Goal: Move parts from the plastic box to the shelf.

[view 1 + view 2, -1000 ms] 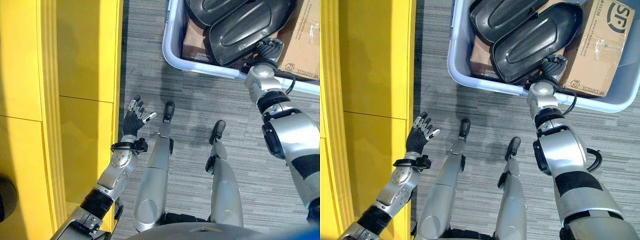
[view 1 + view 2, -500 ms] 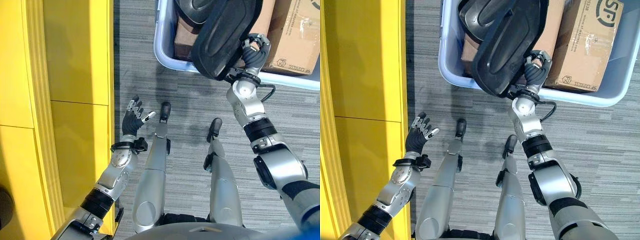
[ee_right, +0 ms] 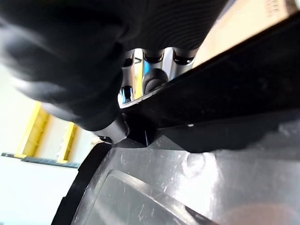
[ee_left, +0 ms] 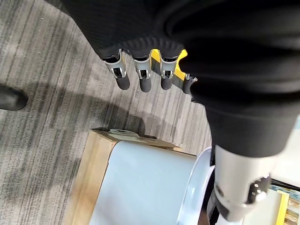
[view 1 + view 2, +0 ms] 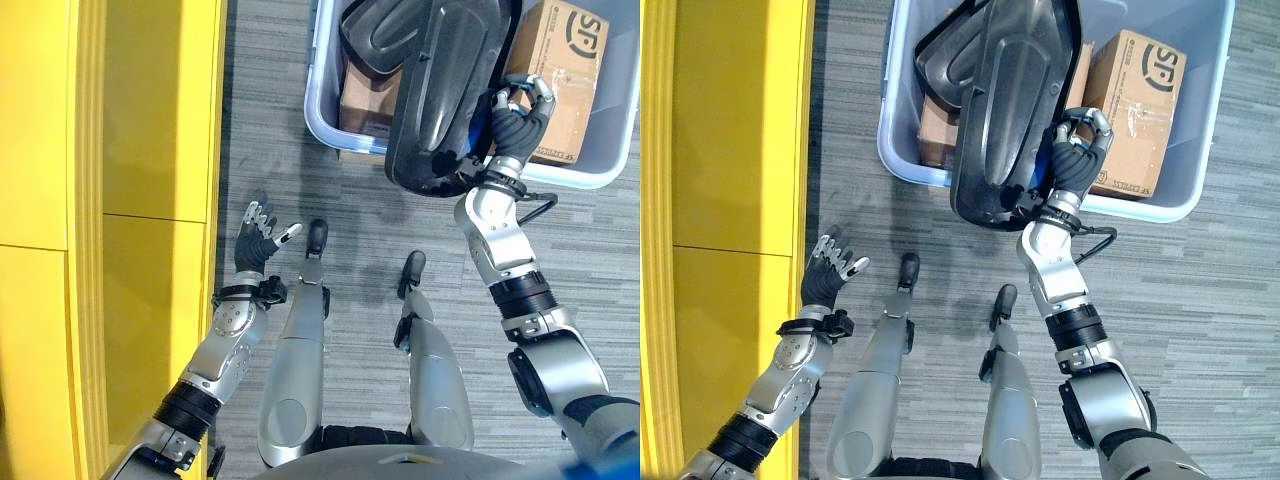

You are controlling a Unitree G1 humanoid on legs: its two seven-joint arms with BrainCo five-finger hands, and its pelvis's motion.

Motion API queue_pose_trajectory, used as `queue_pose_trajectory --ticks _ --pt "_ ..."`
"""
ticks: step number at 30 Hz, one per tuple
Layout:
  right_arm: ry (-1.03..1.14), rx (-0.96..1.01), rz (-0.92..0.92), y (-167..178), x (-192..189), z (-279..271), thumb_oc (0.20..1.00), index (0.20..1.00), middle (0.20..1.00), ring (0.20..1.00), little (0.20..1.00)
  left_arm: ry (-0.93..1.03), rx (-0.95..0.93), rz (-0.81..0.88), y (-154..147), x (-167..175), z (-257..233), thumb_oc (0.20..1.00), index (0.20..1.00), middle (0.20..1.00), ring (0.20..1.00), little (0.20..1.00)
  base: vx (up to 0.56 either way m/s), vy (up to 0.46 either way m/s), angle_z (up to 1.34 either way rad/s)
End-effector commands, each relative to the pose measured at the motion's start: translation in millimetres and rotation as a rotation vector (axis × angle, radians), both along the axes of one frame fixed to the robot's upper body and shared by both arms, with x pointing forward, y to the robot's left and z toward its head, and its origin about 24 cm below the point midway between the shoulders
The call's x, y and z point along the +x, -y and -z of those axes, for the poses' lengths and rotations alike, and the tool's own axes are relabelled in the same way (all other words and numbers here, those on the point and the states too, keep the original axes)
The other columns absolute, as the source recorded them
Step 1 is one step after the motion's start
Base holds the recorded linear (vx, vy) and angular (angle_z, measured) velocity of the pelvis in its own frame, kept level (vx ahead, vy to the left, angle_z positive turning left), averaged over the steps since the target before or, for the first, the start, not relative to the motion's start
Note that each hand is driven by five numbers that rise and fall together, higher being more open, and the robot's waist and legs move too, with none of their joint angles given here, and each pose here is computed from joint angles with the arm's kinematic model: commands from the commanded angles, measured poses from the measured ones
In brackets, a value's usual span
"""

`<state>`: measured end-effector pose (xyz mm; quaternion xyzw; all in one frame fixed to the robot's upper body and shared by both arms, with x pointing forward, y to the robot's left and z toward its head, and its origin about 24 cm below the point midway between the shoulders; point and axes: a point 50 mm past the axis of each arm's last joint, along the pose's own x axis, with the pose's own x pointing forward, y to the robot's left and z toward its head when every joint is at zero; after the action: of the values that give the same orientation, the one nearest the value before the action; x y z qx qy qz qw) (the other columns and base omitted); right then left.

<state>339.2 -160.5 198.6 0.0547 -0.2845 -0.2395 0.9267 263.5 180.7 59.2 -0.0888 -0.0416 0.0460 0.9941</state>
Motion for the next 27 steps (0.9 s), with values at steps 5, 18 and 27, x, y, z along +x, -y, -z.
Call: queue_pose_trajectory --ticks 5,18,27 --pt "0.153 -0.022 -0.048 24 -33 -2 0.2 0.2 0.2 0.2 0.2 -0.004 0.043 0.002 -13 -20 6 1.0 1.0 1.0 1.0 1.0 0.03 -0.042 -0.02" --pt "0.003 0.07 -0.235 22 -38 42 0.2 0.2 0.2 0.2 0.2 -0.144 0.009 -0.094 -45 -47 35 1.0 1.0 1.0 1.0 1.0 0.02 -0.108 -0.03" --pt "0.01 0.086 -0.327 10 -29 35 0.2 0.2 0.2 0.2 0.2 -0.269 -0.084 -0.15 -47 -69 65 1.0 1.0 1.0 1.0 1.0 -0.05 -0.14 0.23"
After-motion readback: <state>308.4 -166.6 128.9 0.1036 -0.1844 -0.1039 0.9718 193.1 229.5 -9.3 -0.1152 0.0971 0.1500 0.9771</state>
